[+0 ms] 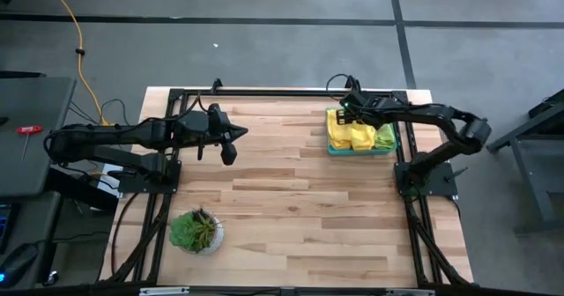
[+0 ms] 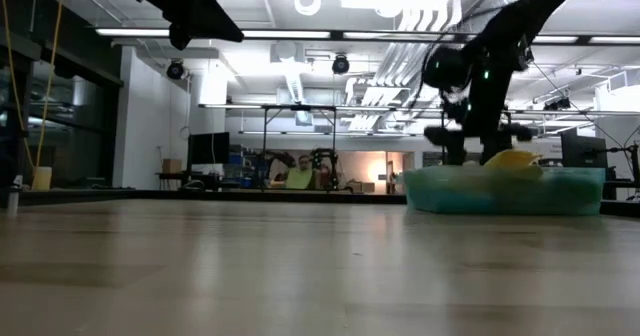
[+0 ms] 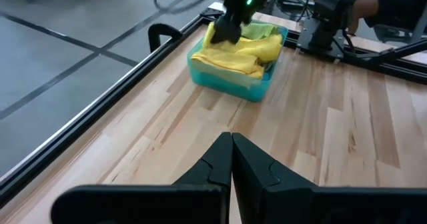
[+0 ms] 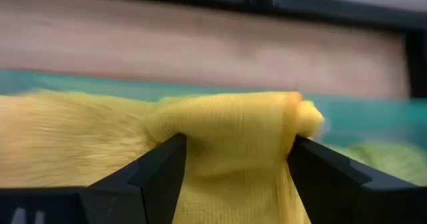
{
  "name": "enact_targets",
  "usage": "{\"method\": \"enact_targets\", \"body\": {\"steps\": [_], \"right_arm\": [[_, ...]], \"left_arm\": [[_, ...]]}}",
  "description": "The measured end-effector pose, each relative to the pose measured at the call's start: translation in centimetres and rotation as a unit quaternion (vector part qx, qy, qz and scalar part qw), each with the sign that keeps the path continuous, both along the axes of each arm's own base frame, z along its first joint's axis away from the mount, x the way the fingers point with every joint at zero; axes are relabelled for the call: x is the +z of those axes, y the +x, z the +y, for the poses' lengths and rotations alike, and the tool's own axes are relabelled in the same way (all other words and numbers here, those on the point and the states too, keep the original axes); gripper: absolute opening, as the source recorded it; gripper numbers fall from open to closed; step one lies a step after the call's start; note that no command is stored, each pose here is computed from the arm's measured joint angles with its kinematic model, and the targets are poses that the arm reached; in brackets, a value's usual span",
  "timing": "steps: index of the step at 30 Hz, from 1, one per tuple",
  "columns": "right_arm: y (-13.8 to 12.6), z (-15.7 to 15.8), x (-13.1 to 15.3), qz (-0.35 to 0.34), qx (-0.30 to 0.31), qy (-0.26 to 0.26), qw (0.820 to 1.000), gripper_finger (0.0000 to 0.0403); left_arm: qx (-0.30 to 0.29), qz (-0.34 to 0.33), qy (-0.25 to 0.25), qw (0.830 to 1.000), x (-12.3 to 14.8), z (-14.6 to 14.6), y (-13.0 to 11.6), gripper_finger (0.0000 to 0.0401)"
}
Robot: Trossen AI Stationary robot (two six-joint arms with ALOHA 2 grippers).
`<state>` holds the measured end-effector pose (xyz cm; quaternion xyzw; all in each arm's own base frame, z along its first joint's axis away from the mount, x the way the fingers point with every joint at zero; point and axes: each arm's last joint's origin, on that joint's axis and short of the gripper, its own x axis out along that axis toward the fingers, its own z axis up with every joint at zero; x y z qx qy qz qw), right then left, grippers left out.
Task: Fold microfiber towels
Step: Put the yellow towel into the green bin, then return to Home Position
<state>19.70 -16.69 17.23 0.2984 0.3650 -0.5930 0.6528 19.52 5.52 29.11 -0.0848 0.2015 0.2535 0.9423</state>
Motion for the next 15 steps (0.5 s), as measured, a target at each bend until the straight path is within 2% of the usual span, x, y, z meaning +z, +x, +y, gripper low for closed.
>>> {"method": "enact_targets", "body": {"steps": [4, 8, 10, 15], "right_arm": [[-0.7, 1.0, 3.6, -0.016, 0.056, -0.022, 0.998, 0.0247], [-1.1, 3.0, 7.3, -0.103, 0.142, -0.055, 0.983, 0.0247], [-1.0, 4.2, 9.2, -0.162, 0.208, -0.074, 0.962, 0.0247], [-0.6, 6.9, 13.0, -0.297, 0.332, -0.128, 0.886, 0.0247]], "left_arm": [[-0.001, 0.004, 0.008, 1.0, 0.0, 0.0, 0.0, 0.0], [-0.003, 0.004, 0.012, 1.0, 0.2, 0.0, 0.0, 0.0], [-0.003, -0.006, 0.015, 1.0, 0.8, 0.0, -0.1, 0.0], [-0.015, -0.032, 0.054, 0.998, 3.3, -0.1, -0.5, 0.0]]}}
